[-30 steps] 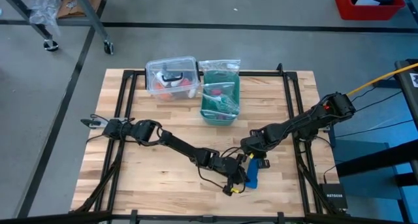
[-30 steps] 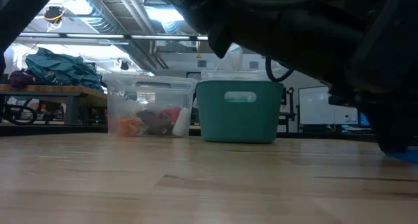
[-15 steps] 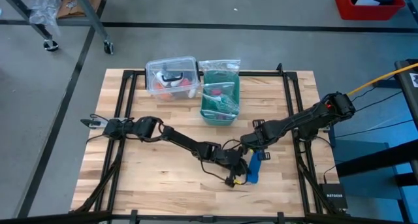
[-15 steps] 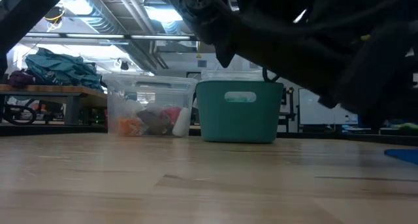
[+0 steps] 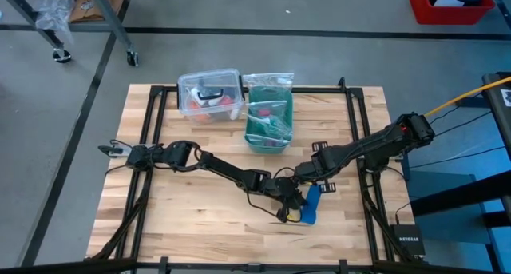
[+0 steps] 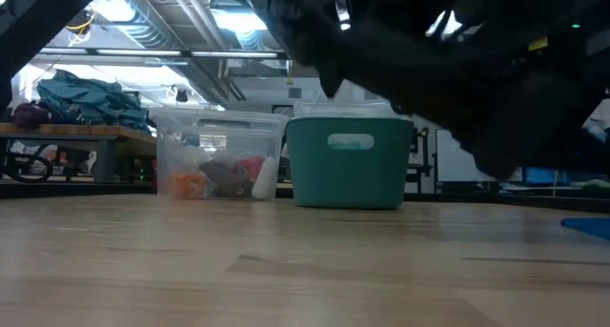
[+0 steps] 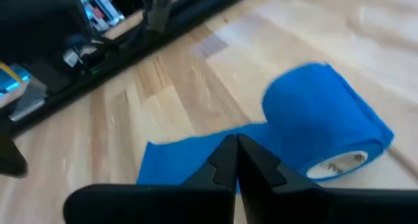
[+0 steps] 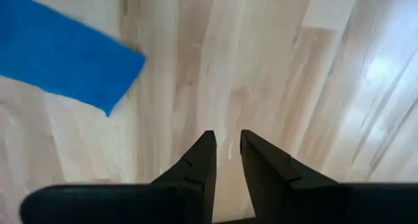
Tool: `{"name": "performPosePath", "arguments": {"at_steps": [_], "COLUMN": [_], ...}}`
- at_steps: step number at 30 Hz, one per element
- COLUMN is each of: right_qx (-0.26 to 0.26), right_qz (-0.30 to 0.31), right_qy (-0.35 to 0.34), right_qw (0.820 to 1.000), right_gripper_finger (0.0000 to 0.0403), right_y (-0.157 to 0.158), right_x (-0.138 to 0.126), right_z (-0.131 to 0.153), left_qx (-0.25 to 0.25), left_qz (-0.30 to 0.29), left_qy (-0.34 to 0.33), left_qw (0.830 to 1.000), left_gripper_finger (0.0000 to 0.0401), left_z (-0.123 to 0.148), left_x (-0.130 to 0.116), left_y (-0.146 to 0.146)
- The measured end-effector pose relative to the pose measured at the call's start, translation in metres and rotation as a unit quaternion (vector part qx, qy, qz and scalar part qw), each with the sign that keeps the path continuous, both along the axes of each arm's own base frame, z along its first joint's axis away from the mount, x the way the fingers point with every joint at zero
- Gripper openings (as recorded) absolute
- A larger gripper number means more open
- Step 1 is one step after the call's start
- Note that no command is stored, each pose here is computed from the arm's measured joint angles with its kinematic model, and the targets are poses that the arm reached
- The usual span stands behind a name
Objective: Roll bandage
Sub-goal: Roll the blue bandage
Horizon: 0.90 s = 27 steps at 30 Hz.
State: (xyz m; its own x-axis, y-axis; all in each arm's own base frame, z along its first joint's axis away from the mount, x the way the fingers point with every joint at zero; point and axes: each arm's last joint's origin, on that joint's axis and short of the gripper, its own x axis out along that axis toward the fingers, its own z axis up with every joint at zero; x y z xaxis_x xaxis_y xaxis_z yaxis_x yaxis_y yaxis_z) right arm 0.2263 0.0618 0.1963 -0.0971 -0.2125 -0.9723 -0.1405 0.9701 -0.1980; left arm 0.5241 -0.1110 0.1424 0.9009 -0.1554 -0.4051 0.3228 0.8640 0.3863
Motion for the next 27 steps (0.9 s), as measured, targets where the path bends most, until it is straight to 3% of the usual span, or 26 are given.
{"name": "performPosePath", "arguments": {"at_steps": [9, 14, 19, 27], "right_qx": [-0.002, -0.011, -0.016, -0.017], "right_qz": [0.028, 0.037, 0.038, 0.038], "right_qy": [0.007, 0.016, 0.017, 0.014], "right_qw": [1.000, 0.999, 0.999, 0.999], "right_gripper_finger": [0.0076, 0.0076, 0.0076, 0.0076], "right_y": [0.000, -0.001, -0.002, -0.002], "right_x": [0.000, -0.002, -0.002, -0.002], "right_z": [0.001, 0.000, 0.000, 0.000], "left_qx": [-0.039, -0.036, 0.003, 0.000], "left_qz": [-0.023, -0.069, -0.109, -0.094], "left_qy": [0.011, 0.018, 0.018, 0.035], "left_qw": [0.999, 0.997, 0.994, 0.995], "left_gripper_finger": [0.0001, 0.0001, 0.0001, 0.0001], "left_z": [0.012, 0.020, 0.015, -0.001], "left_x": [-0.009, -0.020, -0.029, -0.025], "left_y": [-0.024, -0.058, -0.082, -0.074]}}
